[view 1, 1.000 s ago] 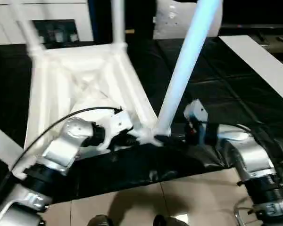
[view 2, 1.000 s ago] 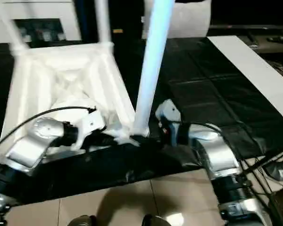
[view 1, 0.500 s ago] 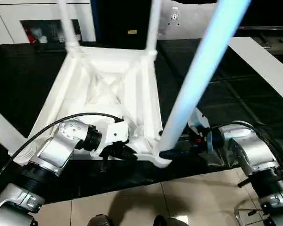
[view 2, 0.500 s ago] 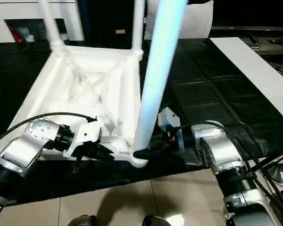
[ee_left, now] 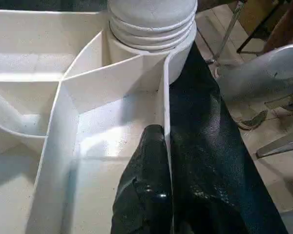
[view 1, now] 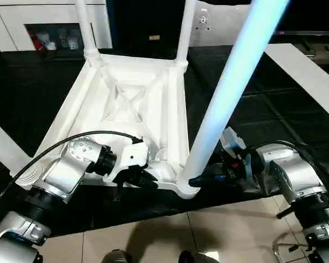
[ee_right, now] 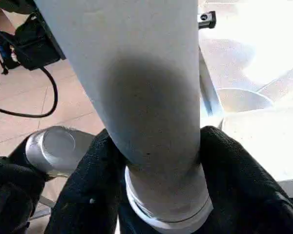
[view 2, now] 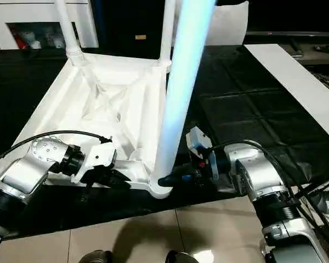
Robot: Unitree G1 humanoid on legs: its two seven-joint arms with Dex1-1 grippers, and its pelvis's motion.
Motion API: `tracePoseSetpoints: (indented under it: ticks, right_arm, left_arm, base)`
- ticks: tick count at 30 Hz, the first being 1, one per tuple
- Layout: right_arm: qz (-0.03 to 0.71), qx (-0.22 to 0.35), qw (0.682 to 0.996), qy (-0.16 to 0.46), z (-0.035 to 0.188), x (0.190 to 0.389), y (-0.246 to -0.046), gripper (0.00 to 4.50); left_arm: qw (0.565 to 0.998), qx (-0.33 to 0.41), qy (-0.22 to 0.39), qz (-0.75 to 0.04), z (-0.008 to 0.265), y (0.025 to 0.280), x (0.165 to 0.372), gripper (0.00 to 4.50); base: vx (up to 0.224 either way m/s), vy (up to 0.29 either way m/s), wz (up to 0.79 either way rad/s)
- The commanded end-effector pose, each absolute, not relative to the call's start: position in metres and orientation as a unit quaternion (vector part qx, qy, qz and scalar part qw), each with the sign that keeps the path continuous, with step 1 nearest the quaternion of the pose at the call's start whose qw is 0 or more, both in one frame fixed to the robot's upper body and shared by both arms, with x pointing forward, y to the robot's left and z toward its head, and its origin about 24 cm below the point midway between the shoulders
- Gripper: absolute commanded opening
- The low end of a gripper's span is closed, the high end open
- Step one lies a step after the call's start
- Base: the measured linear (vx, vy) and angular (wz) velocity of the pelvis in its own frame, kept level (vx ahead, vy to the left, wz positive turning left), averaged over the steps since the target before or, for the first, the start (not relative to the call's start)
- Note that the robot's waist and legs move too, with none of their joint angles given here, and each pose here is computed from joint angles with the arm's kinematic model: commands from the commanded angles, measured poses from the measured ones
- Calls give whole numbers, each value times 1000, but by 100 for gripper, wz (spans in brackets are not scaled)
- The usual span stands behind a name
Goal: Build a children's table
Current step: Rotate leg to tighten
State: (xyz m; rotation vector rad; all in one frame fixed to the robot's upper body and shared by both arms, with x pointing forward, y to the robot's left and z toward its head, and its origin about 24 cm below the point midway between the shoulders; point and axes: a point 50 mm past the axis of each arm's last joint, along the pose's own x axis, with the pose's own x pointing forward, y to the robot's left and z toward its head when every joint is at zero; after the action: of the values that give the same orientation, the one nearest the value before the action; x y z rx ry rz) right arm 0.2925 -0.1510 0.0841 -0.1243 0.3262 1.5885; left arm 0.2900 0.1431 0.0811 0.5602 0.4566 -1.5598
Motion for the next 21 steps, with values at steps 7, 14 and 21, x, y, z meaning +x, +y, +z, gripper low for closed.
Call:
tracePoseSetpoints:
  ticks: [7,14,21]
  right_arm:
    - [690,17,711,134,81,282,-128,202]
    - [603,7,785,142,67,285,-103,201]
    - [387,24,906,169,61,313,-74,196]
  left_arm:
    - [704,215,193,-649,86,127,295,0]
    - [758,186,188,-596,87,108,297,0]
    - [853,132,183,-470,92,81,315,0]
  base:
    - [0,0,0]
    - [0,0,0]
    - [0,0,0]
